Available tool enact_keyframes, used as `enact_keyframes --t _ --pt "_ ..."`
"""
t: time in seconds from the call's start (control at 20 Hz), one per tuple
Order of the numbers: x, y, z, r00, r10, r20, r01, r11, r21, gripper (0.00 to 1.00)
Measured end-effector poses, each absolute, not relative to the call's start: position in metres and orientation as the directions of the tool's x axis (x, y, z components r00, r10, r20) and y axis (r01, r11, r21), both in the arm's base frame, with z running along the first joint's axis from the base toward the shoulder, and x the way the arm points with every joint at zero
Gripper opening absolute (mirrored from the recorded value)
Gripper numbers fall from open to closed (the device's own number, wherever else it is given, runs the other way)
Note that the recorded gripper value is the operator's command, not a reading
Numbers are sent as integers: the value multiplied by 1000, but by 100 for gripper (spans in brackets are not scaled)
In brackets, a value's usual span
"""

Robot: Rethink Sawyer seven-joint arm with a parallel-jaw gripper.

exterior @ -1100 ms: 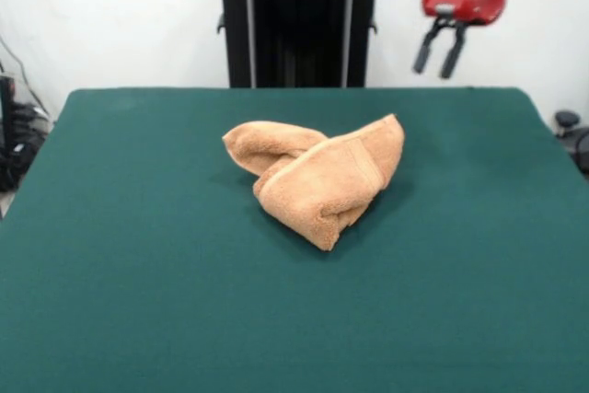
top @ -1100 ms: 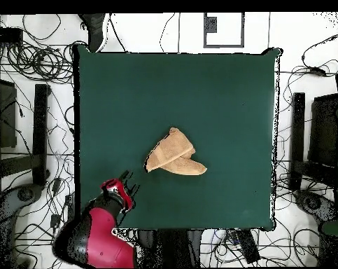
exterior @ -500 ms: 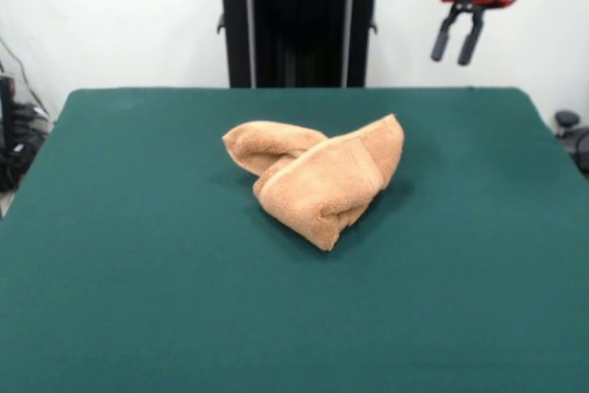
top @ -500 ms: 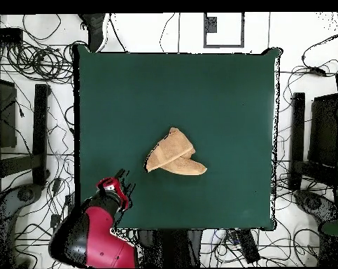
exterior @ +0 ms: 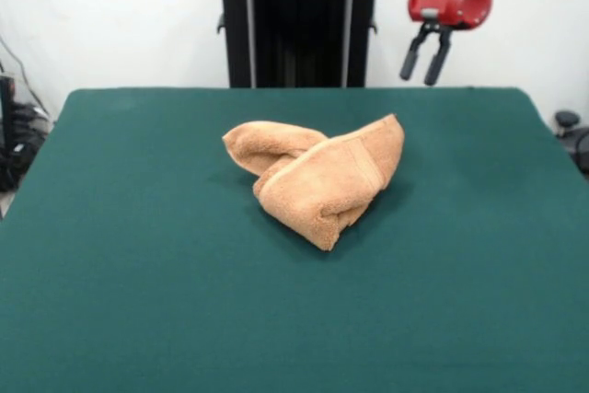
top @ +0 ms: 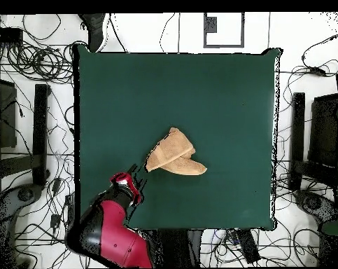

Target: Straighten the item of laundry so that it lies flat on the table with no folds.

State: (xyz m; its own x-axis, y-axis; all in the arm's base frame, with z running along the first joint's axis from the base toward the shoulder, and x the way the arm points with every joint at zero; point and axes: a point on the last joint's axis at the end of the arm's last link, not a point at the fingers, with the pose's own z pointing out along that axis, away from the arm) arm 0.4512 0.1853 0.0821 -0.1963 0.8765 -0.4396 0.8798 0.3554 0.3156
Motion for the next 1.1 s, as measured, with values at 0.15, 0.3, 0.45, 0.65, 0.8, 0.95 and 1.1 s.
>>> enact_keyframes --t 0.15,0.3,0.45,0.65,0.8,0.95,1.1 --pt "450 183 78 -201 872 -446 879 362 311 100" --pt "449 184 74 -205 869 -450 878 367 309 100" --pt "448 184 72 -207 867 -454 877 370 307 100" --pt "445 181 63 -214 858 -466 876 380 297 100" --pt "443 177 56 -221 851 -477 874 390 290 100" --pt "442 173 51 -223 845 -486 873 395 286 100" --pt "438 168 42 -231 834 -501 872 405 273 100"
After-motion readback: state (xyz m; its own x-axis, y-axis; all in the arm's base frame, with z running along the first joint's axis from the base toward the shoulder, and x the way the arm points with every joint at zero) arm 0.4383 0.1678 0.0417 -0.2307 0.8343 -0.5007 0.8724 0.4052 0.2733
